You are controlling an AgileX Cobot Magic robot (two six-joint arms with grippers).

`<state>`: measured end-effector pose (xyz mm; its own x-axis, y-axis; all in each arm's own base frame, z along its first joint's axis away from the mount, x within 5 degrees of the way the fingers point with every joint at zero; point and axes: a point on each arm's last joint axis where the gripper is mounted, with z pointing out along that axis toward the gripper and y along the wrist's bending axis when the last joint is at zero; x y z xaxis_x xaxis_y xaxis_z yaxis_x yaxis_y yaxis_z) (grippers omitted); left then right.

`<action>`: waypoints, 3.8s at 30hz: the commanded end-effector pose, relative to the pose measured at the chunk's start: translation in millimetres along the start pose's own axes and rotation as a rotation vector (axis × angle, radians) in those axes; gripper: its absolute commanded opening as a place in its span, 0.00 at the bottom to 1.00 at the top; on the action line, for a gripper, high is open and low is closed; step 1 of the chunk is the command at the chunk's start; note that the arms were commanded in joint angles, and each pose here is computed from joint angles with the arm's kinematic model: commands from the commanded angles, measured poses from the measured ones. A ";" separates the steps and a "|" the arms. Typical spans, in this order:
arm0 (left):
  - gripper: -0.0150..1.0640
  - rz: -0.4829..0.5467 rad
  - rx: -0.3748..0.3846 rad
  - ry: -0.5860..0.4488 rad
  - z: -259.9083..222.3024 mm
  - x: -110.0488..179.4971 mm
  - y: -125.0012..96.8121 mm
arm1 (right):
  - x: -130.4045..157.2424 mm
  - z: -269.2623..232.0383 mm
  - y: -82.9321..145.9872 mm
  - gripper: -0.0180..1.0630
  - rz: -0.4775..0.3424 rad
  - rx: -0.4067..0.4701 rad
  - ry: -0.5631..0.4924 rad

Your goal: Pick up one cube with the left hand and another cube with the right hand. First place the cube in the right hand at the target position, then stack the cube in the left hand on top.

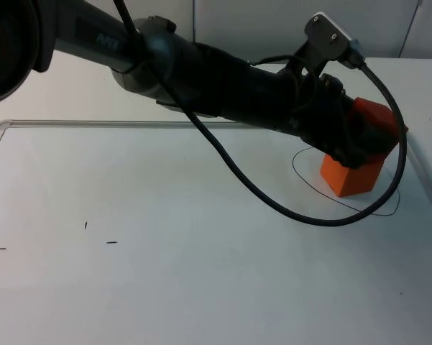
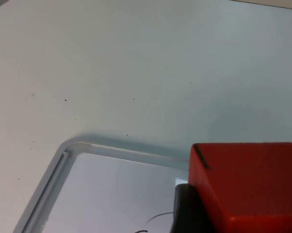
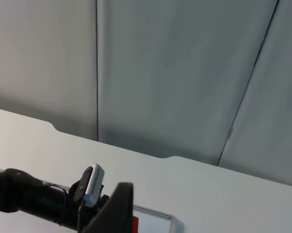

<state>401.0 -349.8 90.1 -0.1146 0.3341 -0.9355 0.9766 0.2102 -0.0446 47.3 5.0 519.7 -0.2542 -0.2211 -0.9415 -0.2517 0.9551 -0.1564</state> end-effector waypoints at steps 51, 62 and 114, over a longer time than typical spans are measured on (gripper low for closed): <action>0.58 -0.013 0.107 0.023 -21.2 -19.1 0.2 | -0.4 1.3 0.2 0.98 -0.012 -0.001 -0.007; 0.58 0.000 0.077 0.045 -21.0 -17.1 2.9 | -0.4 1.3 0.2 0.98 -0.012 -0.001 -0.007; 0.58 -0.067 -0.874 0.160 -362.5 -259.2 -132.7 | -7.0 0.4 10.2 0.98 -0.113 -0.107 -0.086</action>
<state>254.2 -139.5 463.5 -0.2872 0.4495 -0.8458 0.4879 0.8286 0.2747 46.4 13.4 523.9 -0.1624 -0.3001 -0.9400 -0.3474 0.9090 -0.2302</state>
